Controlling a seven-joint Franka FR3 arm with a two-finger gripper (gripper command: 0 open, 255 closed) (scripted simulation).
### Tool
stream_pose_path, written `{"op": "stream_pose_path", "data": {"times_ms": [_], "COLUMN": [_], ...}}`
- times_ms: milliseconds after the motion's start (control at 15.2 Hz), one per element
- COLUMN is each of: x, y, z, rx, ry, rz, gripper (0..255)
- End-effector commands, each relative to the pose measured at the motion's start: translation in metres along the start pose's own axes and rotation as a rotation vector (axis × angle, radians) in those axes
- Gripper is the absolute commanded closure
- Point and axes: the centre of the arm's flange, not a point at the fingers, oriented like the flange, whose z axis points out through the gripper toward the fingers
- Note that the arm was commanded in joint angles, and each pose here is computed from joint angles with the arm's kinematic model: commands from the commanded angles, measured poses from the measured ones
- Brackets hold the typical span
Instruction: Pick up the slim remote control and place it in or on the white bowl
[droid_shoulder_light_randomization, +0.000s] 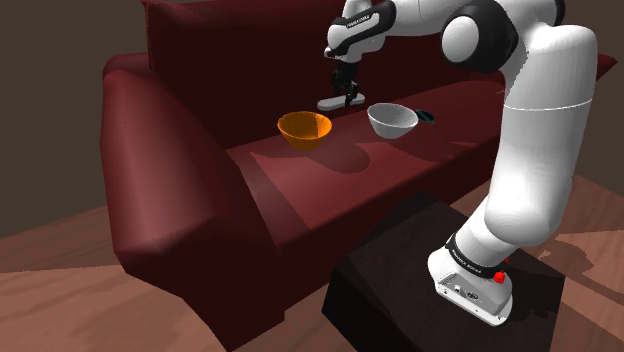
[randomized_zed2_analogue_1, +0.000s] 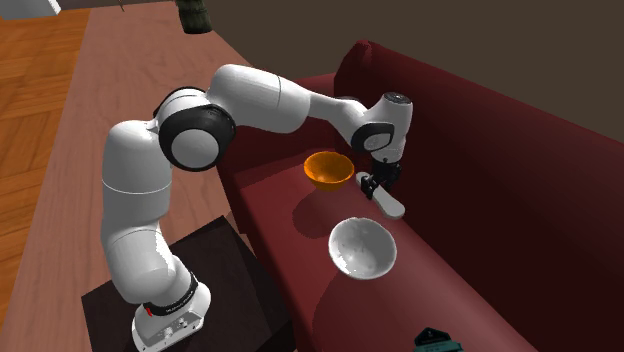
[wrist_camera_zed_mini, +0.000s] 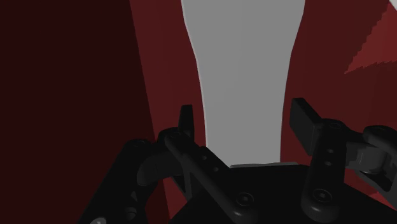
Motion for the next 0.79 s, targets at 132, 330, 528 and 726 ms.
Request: {"op": "stream_pose_path", "data": {"times_ms": [132, 330, 528, 726], "x": [0.000, -0.001, -0.001, -0.002], "y": [0.000, 0.000, 0.001, 0.001], "z": [-0.021, -0.037, -0.052, -0.068], "rx": [0.000, 0.000, 0.000, 0.000], "ry": [0.000, 0.000, 0.000, 0.000], "rz": [0.000, 0.000, 0.000, 0.000], "gripper": [255, 255, 255, 255]}}
